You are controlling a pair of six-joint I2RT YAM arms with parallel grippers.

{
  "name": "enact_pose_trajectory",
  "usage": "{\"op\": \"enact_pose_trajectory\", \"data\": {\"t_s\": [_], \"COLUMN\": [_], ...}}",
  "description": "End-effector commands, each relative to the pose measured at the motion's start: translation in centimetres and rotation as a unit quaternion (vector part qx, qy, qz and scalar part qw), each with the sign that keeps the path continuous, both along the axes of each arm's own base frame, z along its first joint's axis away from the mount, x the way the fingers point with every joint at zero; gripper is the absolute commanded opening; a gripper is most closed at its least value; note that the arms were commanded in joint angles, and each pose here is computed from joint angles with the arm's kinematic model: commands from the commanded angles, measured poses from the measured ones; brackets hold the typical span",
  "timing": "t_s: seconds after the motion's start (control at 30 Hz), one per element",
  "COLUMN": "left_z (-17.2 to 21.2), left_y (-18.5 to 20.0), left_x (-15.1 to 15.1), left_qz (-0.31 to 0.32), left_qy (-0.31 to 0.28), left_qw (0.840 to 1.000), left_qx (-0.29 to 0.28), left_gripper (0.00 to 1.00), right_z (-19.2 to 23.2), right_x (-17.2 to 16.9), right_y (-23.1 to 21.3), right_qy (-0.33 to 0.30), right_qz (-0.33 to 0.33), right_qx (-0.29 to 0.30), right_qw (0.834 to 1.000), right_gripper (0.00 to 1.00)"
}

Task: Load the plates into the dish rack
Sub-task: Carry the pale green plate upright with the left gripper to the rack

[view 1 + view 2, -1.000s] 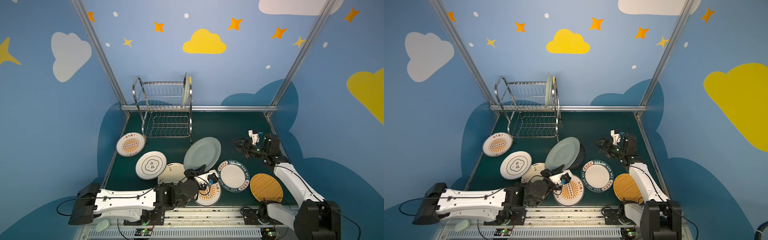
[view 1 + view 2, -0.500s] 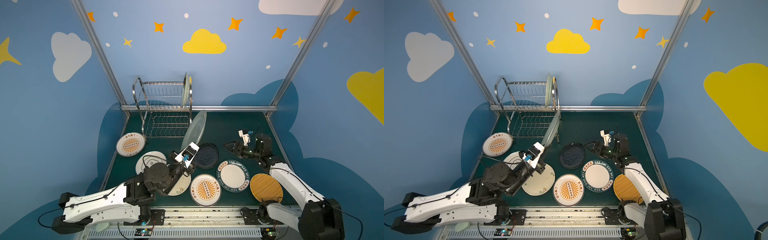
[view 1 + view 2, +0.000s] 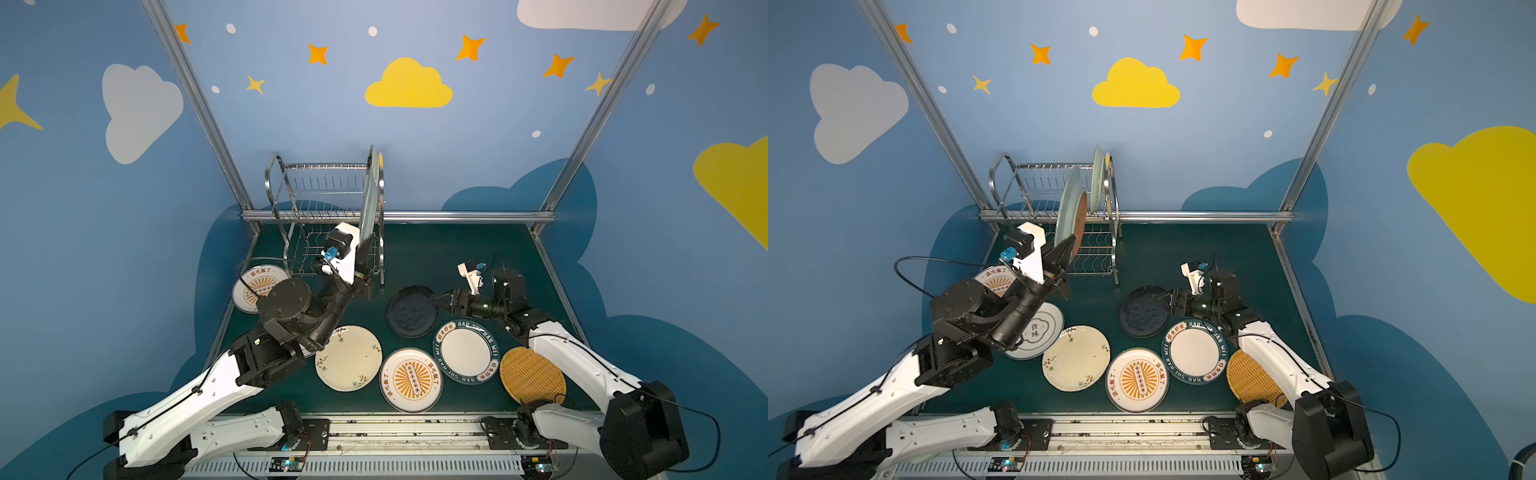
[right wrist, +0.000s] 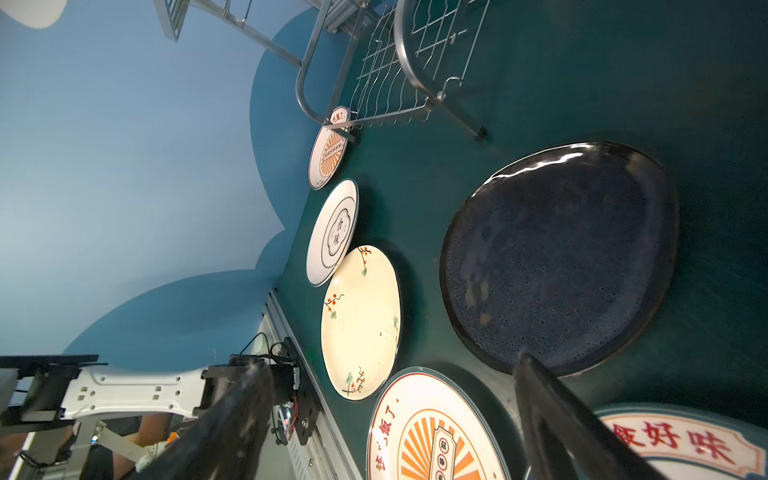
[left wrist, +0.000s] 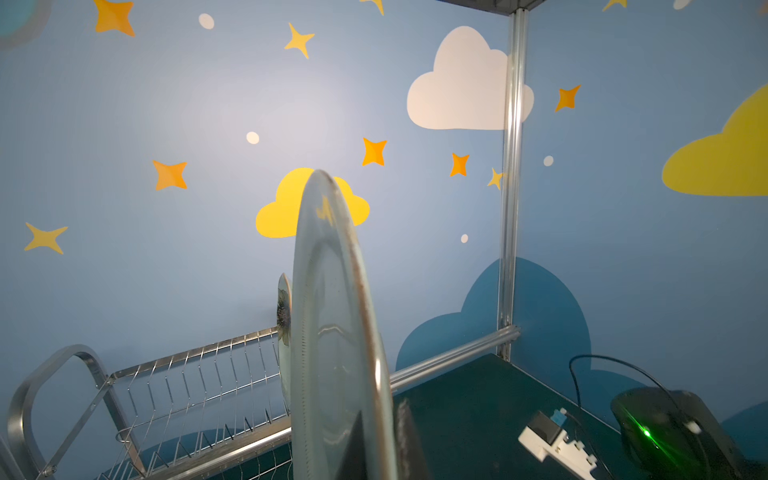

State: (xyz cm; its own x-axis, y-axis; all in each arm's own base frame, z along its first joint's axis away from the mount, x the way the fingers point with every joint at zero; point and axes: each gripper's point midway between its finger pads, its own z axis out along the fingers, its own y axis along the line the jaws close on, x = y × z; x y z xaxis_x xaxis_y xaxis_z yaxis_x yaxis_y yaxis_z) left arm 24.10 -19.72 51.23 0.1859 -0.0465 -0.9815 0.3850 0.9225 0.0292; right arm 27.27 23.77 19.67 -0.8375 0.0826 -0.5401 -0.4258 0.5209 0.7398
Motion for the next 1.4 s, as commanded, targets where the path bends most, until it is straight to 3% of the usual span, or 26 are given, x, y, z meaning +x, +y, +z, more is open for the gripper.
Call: {"op": "enact_pose_trajectory", "data": {"t_s": [0.0,0.37,0.6,1.03,1.37], "left_z": [6.0,9.7,9.6,6.6,6.5], "left_y": [2.6,6.0,7.3,7.8,6.4], "left_x": [-0.1,5.6,10.4,19.0,21.8], "left_qz": [-0.001,0.001,-0.013,-0.027,-0.052], "left_qy": [-0.049,-0.038,-0.014,0.023,0.018], "left_qw": [0.994,0.986,0.98,0.982,0.985], "left_qx": [-0.095,-0.163,-0.196,-0.186,-0.165], "left_gripper": [0.04,0.04,0.04,0.04,0.04], "right_z": [0.9,0.6,0.8,0.3,2.7], "right_x": [0.2,-0.8,-2.5,-4.7,-6.5], "right_y": [0.9,2.3,4.3,5.1,4.6], "right_qy": [-0.046,-0.099,-0.184,-0.287,-0.317], "right_qz": [0.01,0.031,0.063,0.081,0.07], "right_qx": [-0.014,-0.03,-0.051,-0.056,-0.055], "right_qw": [0.999,0.994,0.98,0.953,0.944], "right_gripper": [0.89,0.89,0.89,0.89,0.89]}}
